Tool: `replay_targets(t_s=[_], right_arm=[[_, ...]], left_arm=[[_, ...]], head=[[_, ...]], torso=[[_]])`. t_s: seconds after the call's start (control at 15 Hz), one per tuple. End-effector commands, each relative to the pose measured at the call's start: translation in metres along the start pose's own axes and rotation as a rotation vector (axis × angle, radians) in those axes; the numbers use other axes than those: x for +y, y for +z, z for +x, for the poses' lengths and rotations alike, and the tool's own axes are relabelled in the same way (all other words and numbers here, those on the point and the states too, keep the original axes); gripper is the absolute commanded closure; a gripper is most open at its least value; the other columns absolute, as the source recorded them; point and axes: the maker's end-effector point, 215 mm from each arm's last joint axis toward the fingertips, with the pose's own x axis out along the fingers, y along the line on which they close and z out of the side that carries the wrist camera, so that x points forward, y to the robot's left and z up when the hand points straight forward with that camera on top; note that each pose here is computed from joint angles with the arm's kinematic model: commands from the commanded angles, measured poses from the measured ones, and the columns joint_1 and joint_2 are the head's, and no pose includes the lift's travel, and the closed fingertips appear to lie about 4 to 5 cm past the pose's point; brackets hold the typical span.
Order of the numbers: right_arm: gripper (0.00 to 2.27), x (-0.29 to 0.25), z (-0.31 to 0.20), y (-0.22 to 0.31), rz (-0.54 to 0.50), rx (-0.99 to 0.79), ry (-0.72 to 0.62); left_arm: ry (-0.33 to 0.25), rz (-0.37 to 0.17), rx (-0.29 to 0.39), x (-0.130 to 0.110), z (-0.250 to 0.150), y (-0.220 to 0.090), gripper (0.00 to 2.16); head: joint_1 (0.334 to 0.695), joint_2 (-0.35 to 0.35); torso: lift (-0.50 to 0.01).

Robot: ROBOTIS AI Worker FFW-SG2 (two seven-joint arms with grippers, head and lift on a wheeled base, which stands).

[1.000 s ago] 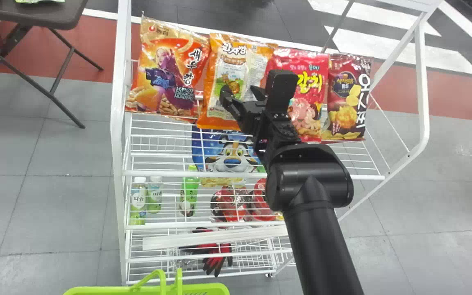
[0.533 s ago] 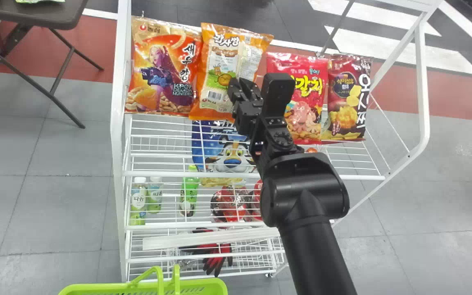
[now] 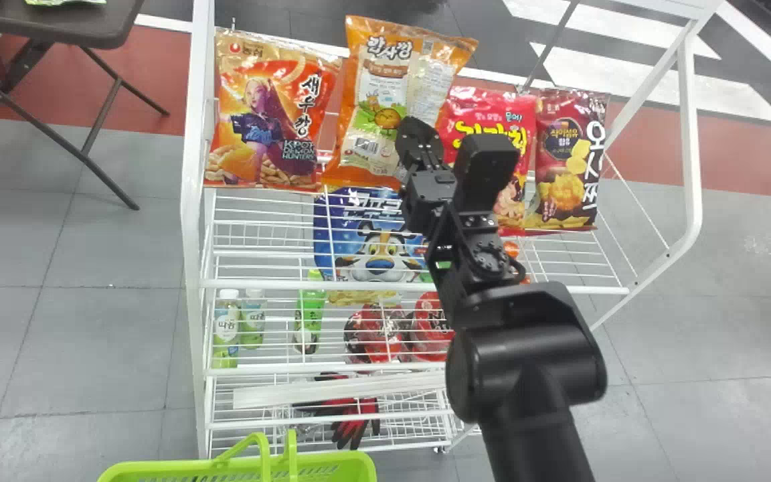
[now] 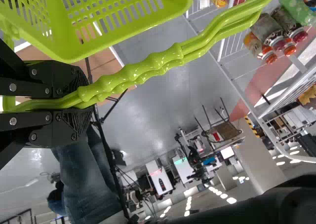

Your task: Hold basket handle with left hand then pick Gamjakkang with right hand and place into basket

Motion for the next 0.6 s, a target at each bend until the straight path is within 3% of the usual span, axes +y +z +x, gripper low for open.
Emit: replay_targets(t_s=[0.0,0.33,0.53], right_arm=[[2.24,-0.005,-0.028,0.018,0.022,-0.023,0.005],[2.25,0.000,-0.098,0.024,0.099,0.041,0.081],[2.25,0.011,-0.139,0.002,0.171,0.186,0.150]], left_arm=[[-0.001,0.004,-0.003,-0.001,0.000,0.000,2.14],[-0.007,-0.003,0.000,-0.003,0.000,-0.003,2.14],[-0.012,0.015,-0.018,-0.003,0.000,0.004,2.14]], head=[[0.695,-0.350],[0.695,-0.350],[0.695,-0.350]], torso=[[-0.019],[-0.019],[-0.019]])
